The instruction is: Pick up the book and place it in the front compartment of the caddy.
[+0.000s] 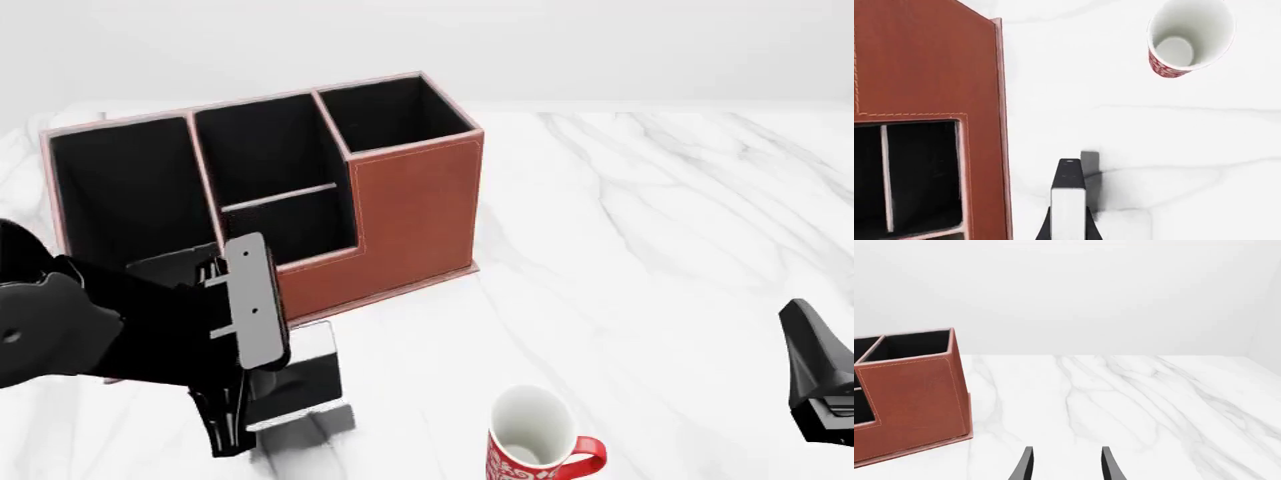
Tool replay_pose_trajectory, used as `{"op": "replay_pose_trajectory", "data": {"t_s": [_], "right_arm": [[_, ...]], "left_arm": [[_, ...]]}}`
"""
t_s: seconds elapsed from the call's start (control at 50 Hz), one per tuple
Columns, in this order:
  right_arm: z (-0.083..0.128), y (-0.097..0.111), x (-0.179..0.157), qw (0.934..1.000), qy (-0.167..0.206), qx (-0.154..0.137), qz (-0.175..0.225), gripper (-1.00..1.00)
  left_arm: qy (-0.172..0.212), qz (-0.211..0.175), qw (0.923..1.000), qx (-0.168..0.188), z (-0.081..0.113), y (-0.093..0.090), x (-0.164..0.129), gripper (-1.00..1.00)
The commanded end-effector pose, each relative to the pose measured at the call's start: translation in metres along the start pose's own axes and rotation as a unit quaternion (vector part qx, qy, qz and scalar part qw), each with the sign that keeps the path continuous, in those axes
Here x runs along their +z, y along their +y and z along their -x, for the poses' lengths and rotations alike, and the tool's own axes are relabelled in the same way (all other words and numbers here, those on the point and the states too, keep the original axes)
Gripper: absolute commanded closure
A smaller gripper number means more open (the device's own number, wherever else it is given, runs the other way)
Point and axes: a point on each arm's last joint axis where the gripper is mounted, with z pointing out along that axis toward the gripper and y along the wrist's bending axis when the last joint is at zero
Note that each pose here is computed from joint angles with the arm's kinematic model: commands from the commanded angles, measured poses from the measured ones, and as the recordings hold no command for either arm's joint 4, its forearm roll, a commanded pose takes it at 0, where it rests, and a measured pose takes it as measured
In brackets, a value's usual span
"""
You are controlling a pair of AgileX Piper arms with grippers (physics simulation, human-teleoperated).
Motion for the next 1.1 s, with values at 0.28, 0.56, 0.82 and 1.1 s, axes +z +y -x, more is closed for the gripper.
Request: {"op": "replay_pose_trajectory", "data": {"t_s": [0.28,0.56,0.82,1.1], "right_arm": [[0.0,0.0,0.0,1.0,0.0,0.001,0.0,-1.0],[0.0,0.0,0.0,1.0,0.0,0.0,0.0,-1.0],[0.0,0.0,0.0,1.0,0.0,0.0,0.0,-1.0],[0.0,0.0,0.0,1.0,0.0,0.001,0.0,-1.0]], "left_arm": [[-0.011,0.052,0.9963,0.068,-0.003,0.02,-0.067,1.0],[-0.03,0.069,0.9942,0.076,0.029,0.044,-0.092,1.0],[-0.028,0.082,0.9929,0.082,0.044,0.061,-0.116,1.0],[-0.031,0.103,0.9903,0.087,0.054,0.078,-0.136,1.0]]}}
